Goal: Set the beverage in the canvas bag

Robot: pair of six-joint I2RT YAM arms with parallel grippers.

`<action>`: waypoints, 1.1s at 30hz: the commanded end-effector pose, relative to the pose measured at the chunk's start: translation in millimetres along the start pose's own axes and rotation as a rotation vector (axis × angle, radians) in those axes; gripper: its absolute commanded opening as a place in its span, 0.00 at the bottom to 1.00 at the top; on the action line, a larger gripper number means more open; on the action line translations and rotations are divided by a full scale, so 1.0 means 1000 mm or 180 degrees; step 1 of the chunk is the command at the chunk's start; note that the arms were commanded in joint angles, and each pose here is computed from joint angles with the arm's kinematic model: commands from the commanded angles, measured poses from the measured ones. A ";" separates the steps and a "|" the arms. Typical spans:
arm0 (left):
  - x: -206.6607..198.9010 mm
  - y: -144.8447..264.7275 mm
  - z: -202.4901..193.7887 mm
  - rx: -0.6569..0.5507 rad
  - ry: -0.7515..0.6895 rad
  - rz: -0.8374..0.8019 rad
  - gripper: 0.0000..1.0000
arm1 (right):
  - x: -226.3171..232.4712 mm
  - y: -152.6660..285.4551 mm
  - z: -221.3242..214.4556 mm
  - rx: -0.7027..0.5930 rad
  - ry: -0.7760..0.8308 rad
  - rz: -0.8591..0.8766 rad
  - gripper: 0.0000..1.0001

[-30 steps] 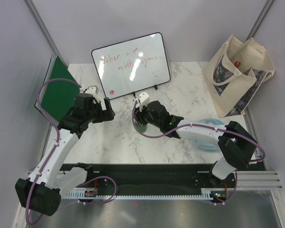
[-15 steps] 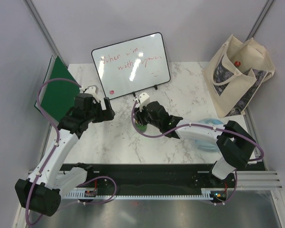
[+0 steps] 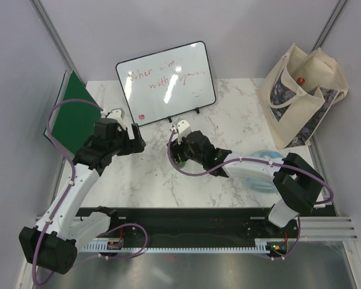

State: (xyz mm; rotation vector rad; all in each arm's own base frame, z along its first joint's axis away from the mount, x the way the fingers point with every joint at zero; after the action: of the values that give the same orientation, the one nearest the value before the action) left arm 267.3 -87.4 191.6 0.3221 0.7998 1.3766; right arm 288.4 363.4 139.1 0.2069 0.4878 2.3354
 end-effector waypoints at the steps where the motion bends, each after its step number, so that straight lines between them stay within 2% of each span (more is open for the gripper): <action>1: -0.003 0.002 0.013 -0.0164 -0.0076 -0.0047 1.00 | 0.007 0.001 0.008 -0.0157 -0.0052 0.0089 0.69; 7: -0.003 0.001 0.012 -0.0155 -0.0076 -0.0043 1.00 | 0.000 -0.002 0.011 -0.0218 -0.0044 0.0015 0.63; 9: -0.002 0.000 0.012 -0.0151 -0.0076 -0.0041 1.00 | 0.002 -0.003 0.012 -0.0245 -0.0032 0.0060 0.57; 10: -0.003 0.001 0.012 -0.0154 -0.0084 -0.0047 1.00 | 0.003 -0.003 0.013 -0.0260 -0.0022 0.0065 0.53; 11: -0.003 0.001 0.012 -0.0154 -0.0089 -0.0047 1.00 | 0.003 -0.003 0.014 -0.0274 -0.0039 0.0057 0.43; 13: -0.002 0.001 0.012 -0.0160 -0.0086 -0.0045 1.00 | -0.002 0.001 0.018 -0.0326 -0.0039 -0.0003 0.32; 14: -0.003 0.001 0.011 -0.0158 -0.0089 -0.0049 1.00 | -0.003 0.003 0.019 -0.0352 -0.0032 -0.0032 0.20; 16: -0.003 0.001 0.012 -0.0163 -0.0089 -0.0050 1.00 | -0.009 0.010 0.028 -0.0443 -0.0026 -0.0131 0.11; 17: -0.002 0.001 0.011 -0.0160 -0.0086 -0.0045 1.00 | -0.013 0.012 0.031 -0.0448 0.0013 -0.0177 0.02; 18: -0.006 0.001 0.010 -0.0131 -0.0087 -0.0112 1.00 | -0.018 0.015 0.036 -0.0465 0.0013 -0.0264 0.00; 25: -0.007 0.002 0.010 -0.0121 -0.0088 -0.0135 1.00 | -0.058 0.040 0.083 -0.0562 0.0011 -0.0599 0.00; 33: -0.010 -0.001 0.005 -0.0054 -0.0117 -0.0192 1.00 | -0.136 0.078 0.132 -0.0474 0.0003 -0.1085 0.00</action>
State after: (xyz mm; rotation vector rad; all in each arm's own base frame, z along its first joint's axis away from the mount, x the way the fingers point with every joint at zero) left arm 266.5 -90.2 191.5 0.3212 0.8058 1.3590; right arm 344.4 277.9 169.3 0.1904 0.5949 2.0734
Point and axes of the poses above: each gripper's point midway between its finger pads, its own y axis back along the fingers, its own x axis along the line the jaws close on, z = x × y, the point moved 1 cm from there along y, back along the fingers, and after that the axes turned 4 degrees about y, right-handed, at the moved point
